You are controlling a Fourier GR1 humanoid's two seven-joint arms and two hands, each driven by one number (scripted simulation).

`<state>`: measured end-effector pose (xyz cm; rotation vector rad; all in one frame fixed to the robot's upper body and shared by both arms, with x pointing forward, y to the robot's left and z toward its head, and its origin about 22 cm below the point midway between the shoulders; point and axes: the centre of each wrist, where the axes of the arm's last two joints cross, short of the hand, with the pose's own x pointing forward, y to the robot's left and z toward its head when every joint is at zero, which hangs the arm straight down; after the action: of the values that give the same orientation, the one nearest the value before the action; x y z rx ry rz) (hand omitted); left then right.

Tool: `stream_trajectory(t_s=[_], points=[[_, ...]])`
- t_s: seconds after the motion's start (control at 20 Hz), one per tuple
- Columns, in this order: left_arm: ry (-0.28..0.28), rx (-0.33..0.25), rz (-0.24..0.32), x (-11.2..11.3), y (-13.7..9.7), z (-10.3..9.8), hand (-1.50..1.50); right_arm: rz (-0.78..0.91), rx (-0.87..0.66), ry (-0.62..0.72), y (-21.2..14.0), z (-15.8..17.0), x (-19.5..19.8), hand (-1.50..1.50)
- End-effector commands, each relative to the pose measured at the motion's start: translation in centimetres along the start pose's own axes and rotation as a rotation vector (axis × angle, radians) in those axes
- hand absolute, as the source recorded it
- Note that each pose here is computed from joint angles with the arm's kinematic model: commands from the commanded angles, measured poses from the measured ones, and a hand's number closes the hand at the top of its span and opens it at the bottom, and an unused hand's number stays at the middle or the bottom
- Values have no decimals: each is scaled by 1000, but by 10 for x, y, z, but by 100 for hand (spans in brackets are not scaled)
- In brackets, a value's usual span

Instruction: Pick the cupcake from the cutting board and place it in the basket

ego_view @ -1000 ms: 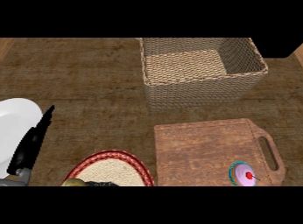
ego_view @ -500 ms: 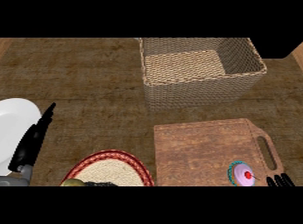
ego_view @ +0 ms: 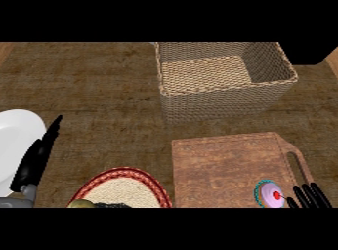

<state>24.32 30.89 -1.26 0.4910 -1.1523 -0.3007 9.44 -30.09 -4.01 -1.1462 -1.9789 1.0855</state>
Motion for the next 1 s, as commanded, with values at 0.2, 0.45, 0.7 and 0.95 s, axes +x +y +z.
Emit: stream_trajectory(t_s=[0.2, 0.45, 0.7, 0.95], points=[[15, 0, 9, 8, -1, 0, 0, -38, -39, 9, 23, -25, 7, -150], [1, -5, 10, -9, 4, -2, 0, -9, 61, -1, 39, -30, -7, 150], [4, -16, 3, 5, -10, -11, 0, -90, 123, -62, 65, -30, 6, 150], [-7, -3, 7, 3, -14, 3, 0, -108, 167, -132, 66, -34, 9, 150]])
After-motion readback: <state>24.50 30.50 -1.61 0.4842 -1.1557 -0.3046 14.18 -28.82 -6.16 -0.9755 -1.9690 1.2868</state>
